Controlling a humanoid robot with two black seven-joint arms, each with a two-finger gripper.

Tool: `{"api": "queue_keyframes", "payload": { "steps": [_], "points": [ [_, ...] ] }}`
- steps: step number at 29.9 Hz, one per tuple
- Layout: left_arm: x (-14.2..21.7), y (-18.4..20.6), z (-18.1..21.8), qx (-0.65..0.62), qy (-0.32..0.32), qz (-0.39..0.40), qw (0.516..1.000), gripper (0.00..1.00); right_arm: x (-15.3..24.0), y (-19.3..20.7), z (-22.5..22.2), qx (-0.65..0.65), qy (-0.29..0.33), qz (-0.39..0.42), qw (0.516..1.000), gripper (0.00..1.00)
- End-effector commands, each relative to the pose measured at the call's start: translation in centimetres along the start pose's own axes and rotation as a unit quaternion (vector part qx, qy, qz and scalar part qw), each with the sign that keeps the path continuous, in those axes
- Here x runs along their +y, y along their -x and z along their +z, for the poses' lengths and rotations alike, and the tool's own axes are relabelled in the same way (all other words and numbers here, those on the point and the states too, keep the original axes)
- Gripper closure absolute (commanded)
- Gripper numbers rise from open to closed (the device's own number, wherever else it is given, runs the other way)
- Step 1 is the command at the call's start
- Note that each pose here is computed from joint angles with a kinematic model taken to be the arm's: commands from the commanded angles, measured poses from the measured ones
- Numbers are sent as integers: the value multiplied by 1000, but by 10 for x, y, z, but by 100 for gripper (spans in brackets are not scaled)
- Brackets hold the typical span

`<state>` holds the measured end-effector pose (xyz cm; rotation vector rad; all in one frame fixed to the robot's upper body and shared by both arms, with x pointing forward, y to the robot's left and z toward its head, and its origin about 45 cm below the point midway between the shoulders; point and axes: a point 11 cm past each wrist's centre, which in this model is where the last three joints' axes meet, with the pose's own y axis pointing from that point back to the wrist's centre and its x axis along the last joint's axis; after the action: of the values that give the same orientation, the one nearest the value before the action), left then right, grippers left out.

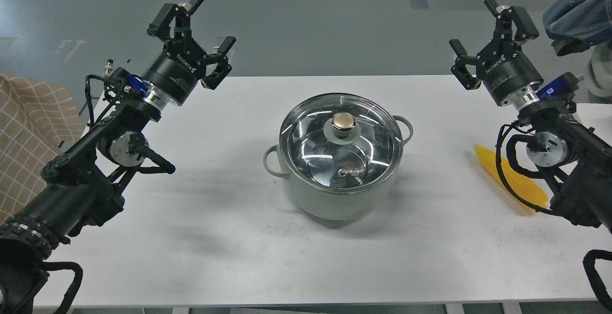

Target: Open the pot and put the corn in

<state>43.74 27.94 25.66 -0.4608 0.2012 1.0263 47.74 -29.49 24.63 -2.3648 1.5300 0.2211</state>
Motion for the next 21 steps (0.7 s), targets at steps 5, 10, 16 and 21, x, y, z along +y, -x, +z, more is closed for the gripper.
{"api": "queue_keyframes", "payload": {
  "steps": [5, 10, 16, 21],
  "points": [
    [-1, 3, -1, 1, 0, -5, 1000, 2, -2, 3, -2, -1, -3, -4, 1000, 0],
    [-6, 9, 6, -35, -7, -25, 999, 2, -1, 0, -4, 2, -3, -2, 1000, 0],
    [-39, 64, 55, -231, -14, -158, 960, 2, 8, -18, -17, 18, -5, 12, 1000, 0],
    [-53, 120, 64, -390, -8, -248, 887, 2, 16, -26, -23, 27, -4, 17, 999, 0]
  ]
}}
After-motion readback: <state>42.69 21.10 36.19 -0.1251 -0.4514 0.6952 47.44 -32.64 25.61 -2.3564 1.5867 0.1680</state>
